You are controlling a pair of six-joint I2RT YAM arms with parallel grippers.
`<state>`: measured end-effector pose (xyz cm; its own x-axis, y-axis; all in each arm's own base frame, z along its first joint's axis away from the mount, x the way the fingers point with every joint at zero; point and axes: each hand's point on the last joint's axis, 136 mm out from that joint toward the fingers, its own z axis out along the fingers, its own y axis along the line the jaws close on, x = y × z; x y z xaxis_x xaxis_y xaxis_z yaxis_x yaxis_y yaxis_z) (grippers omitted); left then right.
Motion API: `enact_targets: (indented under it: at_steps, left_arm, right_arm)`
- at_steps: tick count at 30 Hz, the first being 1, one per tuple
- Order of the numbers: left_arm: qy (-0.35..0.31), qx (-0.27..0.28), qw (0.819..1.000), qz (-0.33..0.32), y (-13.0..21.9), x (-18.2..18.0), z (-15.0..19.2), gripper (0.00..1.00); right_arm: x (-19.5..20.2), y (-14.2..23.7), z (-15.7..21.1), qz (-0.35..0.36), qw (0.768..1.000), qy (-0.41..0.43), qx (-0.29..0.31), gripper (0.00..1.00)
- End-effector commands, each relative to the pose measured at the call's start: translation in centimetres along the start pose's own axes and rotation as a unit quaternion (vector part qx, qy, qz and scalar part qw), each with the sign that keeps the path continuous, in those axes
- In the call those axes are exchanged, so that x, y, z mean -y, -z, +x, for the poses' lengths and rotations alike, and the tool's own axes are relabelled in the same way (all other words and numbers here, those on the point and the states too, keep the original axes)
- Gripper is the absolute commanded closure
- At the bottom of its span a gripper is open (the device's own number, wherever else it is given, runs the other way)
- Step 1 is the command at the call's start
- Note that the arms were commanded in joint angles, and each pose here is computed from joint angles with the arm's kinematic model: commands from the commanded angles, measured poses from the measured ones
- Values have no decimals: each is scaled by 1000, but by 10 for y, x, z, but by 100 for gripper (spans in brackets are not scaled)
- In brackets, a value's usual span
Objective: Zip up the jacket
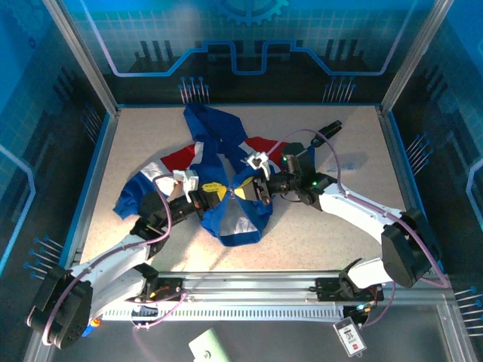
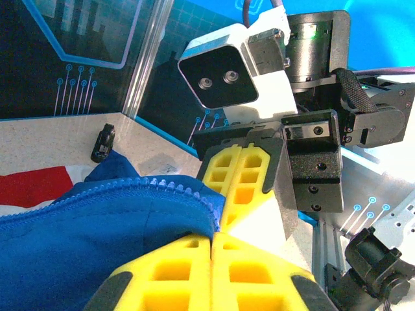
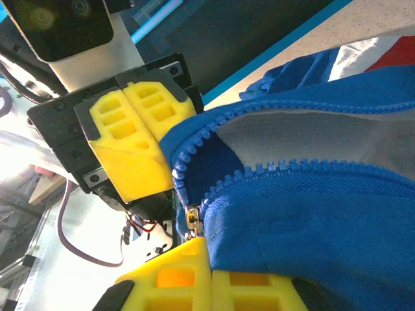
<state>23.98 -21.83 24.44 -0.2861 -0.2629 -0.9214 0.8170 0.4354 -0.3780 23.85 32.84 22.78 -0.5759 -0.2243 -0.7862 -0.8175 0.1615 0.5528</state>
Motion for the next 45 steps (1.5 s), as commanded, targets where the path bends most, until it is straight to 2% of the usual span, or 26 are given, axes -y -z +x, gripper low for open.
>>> enact_targets:
  at_steps: [1,13,24,45]
  left_arm:
    - [-17,3,1000,9,2,2,2,100]
    - [-15,3,1000,4,3,1,3,100]
    - [-34,34,999,-18,8,-1,-11,100]
    - [-22,12,1000,-6,4,-1,-1,100]
  right_arm:
    - [-7,1,-18,-20,999,22,17,100]
    - [-9,2,-17,-26,999,19,15,100]
    - [-11,4,-11,-26,999,18,9,100]
    - [-9,2,-15,-26,999,15,17,100]
